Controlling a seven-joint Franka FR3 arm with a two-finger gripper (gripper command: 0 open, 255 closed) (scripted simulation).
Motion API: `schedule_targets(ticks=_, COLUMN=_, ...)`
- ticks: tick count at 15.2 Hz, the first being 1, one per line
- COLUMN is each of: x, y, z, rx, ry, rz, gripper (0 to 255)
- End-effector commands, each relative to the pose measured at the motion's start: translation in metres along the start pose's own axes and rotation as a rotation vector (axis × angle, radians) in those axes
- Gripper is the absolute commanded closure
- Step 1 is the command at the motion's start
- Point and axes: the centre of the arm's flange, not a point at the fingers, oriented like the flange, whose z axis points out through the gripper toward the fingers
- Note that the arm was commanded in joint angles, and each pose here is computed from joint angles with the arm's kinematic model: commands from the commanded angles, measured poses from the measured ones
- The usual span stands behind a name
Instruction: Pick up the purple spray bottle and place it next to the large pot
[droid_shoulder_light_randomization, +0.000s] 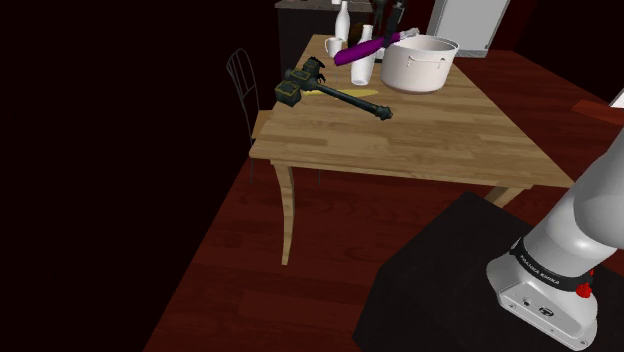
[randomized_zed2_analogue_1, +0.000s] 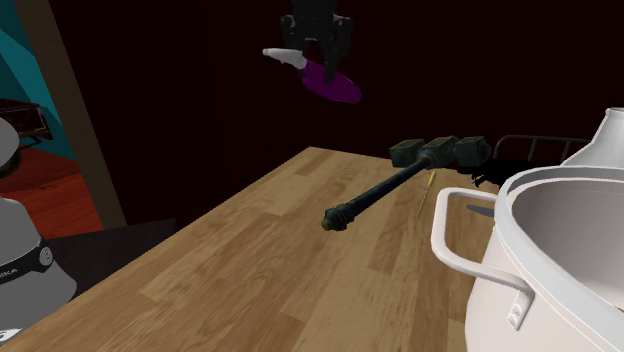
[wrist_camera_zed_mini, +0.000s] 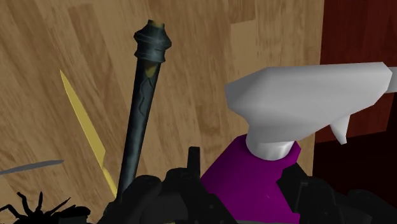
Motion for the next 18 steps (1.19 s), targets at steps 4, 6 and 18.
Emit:
schedule_targets(ticks=4, x=-0.056, y=0.034, z=-0.012, rx=0.001, ry=0.0, rz=-0.001, gripper=255)
schedule_targets(ticks=6, x=-0.079, y=0.048, z=-0.016, rx=0.001, ry=0.0, rz=-0.001, gripper=255)
schedule_targets(ticks=18, x=-0.211, y=0.131, z=-0.045, rx=0.001, ry=0.0, rz=-0.001, gripper=255)
